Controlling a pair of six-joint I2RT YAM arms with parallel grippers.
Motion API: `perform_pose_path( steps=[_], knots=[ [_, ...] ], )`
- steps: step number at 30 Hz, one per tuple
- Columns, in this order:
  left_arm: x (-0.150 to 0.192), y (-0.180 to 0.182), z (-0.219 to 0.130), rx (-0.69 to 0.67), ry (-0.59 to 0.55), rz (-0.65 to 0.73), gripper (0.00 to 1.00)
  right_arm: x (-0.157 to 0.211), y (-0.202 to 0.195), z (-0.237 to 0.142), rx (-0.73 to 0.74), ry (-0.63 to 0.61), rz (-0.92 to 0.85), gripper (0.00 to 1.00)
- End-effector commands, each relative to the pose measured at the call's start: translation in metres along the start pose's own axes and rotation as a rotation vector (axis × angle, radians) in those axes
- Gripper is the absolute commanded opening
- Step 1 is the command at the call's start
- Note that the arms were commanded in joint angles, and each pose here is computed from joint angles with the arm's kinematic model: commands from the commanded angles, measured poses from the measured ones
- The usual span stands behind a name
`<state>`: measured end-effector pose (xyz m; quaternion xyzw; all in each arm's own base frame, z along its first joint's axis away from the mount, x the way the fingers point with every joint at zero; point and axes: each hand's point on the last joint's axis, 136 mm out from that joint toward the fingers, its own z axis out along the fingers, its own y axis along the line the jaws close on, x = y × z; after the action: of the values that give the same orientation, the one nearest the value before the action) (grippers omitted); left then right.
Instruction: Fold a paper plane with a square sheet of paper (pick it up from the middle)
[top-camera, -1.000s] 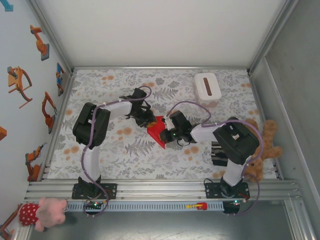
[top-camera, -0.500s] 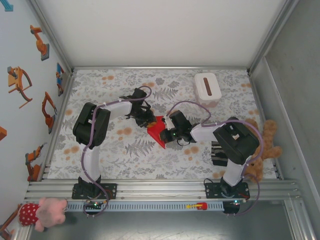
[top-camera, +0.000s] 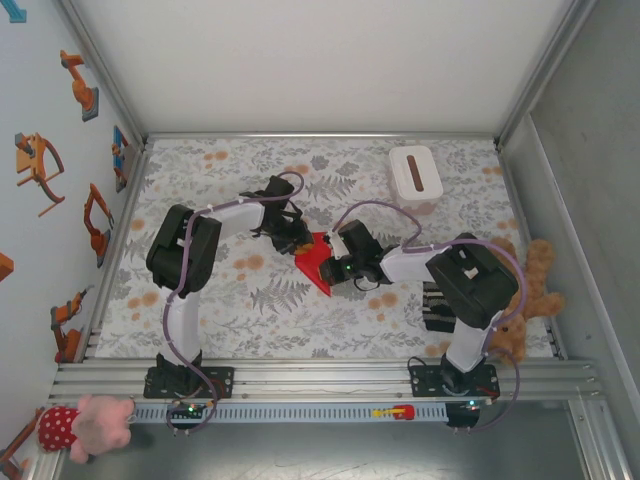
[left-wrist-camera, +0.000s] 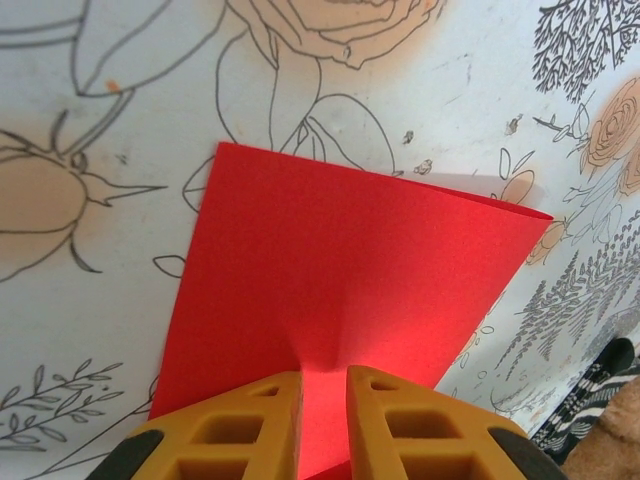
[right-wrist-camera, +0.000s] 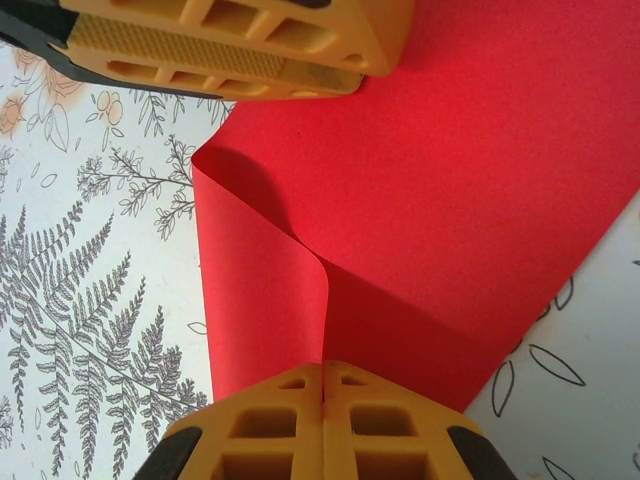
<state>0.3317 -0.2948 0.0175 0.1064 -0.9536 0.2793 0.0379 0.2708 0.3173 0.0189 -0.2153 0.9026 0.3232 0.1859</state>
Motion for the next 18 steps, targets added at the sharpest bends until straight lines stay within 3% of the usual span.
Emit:
perform_pose_path(
  steps=[1, 12, 18],
  knots=[
    [-0.002, -0.01, -0.02, -0.005, -0.049, 0.027, 0.22, 0.006, -0.006, 0.006, 0.01, 0.038, 0.024, 0.0],
    [0.016, -0.006, -0.055, 0.099, -0.191, -0.021, 0.26, 0.008, -0.008, 0.009, 0.016, 0.048, 0.056, 0.0],
    [0.041, -0.01, -0.055, 0.136, -0.184, -0.021, 0.25, 0.009, -0.01, 0.01, 0.02, 0.055, 0.076, 0.0]
  ],
)
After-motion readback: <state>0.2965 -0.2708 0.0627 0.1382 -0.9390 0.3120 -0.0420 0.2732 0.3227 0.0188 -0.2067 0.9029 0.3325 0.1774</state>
